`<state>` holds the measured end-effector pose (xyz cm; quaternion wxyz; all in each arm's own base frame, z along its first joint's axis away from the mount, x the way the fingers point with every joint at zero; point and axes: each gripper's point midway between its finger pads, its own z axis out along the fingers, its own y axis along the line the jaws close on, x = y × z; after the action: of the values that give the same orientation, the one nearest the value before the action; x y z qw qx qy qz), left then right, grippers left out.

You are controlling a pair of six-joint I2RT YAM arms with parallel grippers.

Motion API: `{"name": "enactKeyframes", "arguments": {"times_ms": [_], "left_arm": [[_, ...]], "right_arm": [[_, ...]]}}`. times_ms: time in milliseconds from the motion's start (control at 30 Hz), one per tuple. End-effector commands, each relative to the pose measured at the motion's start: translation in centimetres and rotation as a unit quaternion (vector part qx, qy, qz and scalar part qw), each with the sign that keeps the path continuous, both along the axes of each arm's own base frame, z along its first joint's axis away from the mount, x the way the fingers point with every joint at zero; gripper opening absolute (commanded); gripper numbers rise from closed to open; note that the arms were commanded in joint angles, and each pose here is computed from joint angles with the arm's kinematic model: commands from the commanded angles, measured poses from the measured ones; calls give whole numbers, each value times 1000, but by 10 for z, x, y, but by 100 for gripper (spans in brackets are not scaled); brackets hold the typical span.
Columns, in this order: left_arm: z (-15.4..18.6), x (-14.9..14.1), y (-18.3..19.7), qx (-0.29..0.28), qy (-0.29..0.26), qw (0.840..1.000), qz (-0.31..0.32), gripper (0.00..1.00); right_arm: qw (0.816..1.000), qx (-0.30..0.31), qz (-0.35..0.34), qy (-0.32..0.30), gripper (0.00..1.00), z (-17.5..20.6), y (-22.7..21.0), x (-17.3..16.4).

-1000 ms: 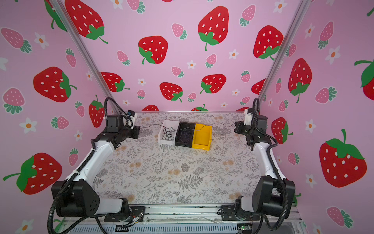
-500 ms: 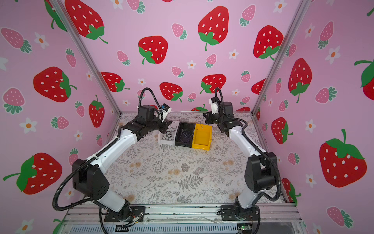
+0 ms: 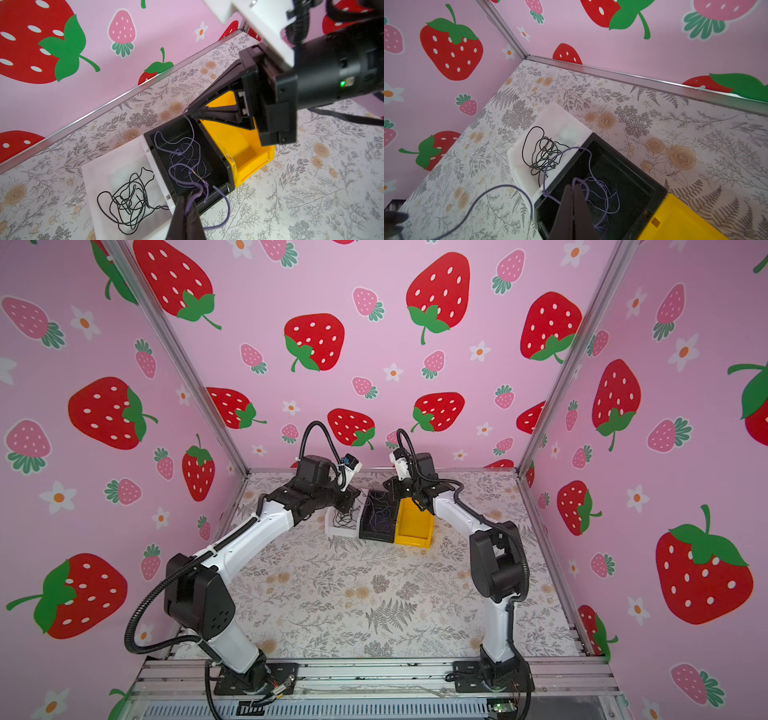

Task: Untangle and sort cables by color
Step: Place the cable into the container.

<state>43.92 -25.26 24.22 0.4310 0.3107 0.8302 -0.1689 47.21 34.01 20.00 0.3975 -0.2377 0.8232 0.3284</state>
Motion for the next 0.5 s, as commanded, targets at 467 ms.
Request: {"name": "enactKeyframes", "arguments": {"times_ms": [467], "left_arm": [[-50,26,-33,49,30,998,-19,0]], "right_arm": [[996,-74,-23,32,40,-53,-6,2]]}}
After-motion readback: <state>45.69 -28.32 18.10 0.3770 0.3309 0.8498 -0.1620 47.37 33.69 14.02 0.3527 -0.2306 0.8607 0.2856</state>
